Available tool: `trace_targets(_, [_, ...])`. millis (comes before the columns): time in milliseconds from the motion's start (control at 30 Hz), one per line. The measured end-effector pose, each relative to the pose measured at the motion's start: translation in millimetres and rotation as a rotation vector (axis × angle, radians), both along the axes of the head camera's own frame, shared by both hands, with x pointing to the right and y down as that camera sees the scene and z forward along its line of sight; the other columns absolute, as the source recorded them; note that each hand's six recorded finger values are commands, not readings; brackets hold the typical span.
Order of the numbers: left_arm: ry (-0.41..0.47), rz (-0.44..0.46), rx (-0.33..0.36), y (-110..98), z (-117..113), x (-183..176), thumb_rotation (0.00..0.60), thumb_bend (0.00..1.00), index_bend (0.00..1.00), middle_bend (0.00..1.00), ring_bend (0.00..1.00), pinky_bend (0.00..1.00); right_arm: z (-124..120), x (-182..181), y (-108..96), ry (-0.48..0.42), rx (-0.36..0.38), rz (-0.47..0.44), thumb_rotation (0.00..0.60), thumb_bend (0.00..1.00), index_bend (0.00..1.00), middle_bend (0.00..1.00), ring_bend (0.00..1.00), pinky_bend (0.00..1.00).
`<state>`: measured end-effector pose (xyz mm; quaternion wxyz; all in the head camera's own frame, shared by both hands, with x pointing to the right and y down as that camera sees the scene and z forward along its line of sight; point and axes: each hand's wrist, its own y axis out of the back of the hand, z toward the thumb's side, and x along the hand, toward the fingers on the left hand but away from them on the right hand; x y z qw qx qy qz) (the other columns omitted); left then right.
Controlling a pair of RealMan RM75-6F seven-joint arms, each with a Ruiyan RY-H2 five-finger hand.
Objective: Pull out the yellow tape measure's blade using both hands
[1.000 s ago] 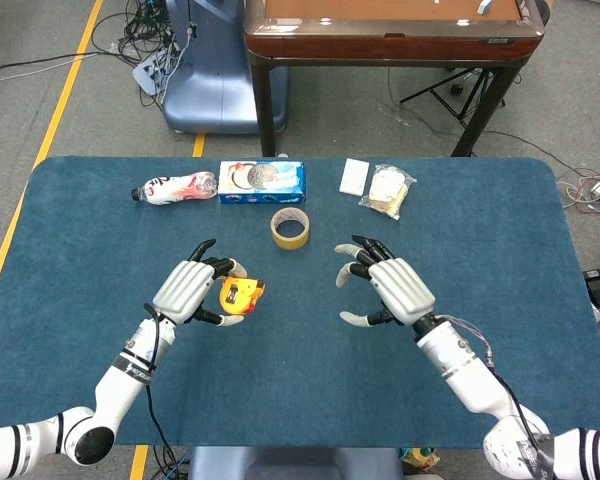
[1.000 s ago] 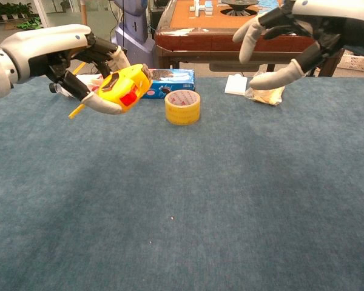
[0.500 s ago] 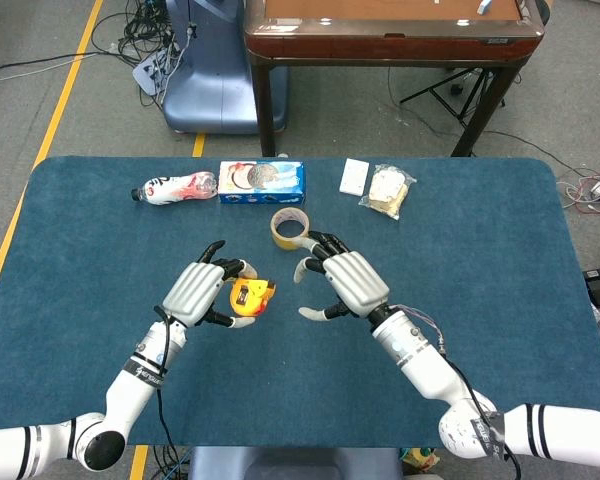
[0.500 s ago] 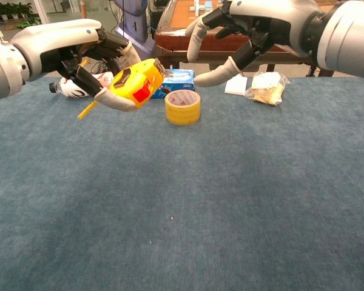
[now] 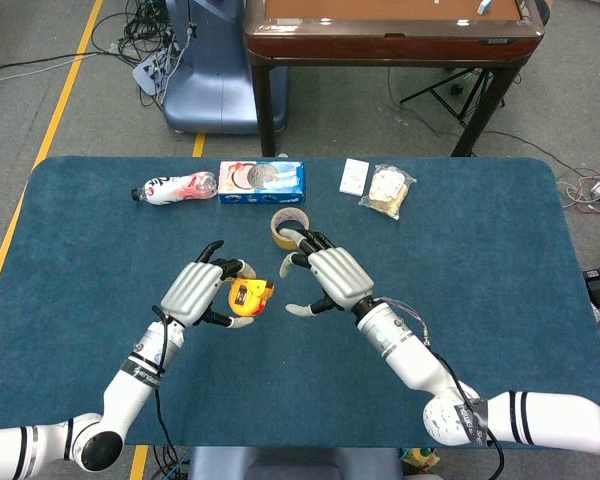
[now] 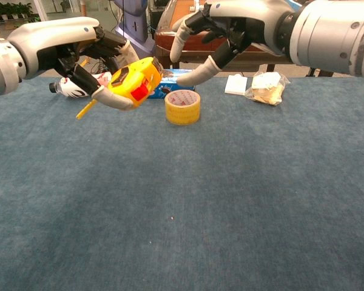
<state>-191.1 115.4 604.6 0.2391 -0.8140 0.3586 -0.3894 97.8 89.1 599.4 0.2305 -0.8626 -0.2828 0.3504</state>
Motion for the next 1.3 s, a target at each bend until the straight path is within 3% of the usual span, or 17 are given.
trace_targets(667, [0.004, 0.009, 0.003, -0.7, -3.4, 5.2, 0.6, 0.12, 0.55, 0.58, 0.36, 0.0, 2.9, -18.0, 0.9, -0.022, -0.039, -0.017, 0.6, 0.24, 0.42, 0.06, 0.0, 0.0])
trace_targets(1300, [-0.018, 0.002, 0.002, -3.3, 0.8, 0.0, 0.6, 0.12, 0.55, 0.58, 0.36, 0.0, 6.8, -12.9, 2.1, -0.02, -0.051, -0.007, 0.6, 0.24, 0.43, 0.1, 0.0, 0.0])
